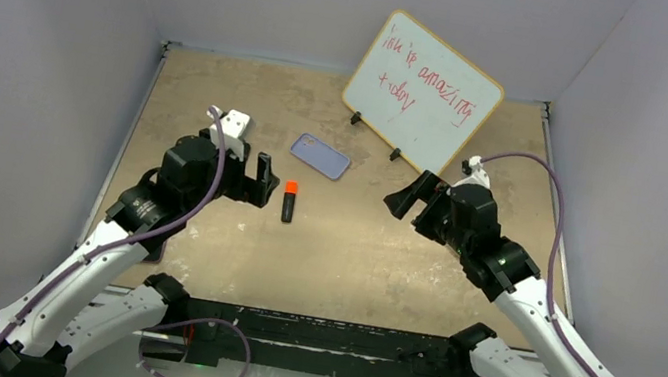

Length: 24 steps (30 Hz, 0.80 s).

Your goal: Put the phone into the phone case

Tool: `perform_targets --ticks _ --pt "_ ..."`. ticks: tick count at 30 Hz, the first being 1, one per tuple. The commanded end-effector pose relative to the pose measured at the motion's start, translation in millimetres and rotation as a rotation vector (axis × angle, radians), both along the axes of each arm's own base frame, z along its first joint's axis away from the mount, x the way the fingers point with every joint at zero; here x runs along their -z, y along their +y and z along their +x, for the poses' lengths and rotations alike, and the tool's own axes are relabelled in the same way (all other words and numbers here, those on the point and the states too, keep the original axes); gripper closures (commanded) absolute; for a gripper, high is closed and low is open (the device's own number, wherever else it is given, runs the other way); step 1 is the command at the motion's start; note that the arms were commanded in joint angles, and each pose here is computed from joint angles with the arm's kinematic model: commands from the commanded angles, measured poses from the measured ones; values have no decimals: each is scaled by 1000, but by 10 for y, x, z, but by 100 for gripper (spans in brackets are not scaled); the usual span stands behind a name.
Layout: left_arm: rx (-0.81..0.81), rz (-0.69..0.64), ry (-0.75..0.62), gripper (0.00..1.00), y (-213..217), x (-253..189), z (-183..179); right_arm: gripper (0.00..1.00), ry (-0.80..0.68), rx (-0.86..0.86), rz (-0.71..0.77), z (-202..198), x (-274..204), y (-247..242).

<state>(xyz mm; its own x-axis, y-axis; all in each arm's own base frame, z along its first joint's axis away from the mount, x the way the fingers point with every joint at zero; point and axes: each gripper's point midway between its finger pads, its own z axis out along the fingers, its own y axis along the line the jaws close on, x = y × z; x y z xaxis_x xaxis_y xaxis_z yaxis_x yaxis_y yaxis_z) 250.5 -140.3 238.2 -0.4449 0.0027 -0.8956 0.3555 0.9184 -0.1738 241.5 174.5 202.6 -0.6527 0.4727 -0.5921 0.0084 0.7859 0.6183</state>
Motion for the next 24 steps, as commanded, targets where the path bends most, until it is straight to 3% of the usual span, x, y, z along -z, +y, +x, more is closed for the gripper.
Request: perform_targets --ticks 1,9,15,22,24 --pt "13 -10 -46 3 6 -101 -18 1 1 66 9 26 -50 -83" --pt "-1 3 -46 1 62 -85 -51 1 29 162 2 63 -48 -202" --pt "-2 12 -40 0 98 -15 -100 3 99 385 28 94 99 -446" --pt "9 23 -37 0 94 17 -109 15 147 603 9 184 363 -693" --pt "19 22 -32 0 74 45 -106 24 168 655 -28 198 465 -771"
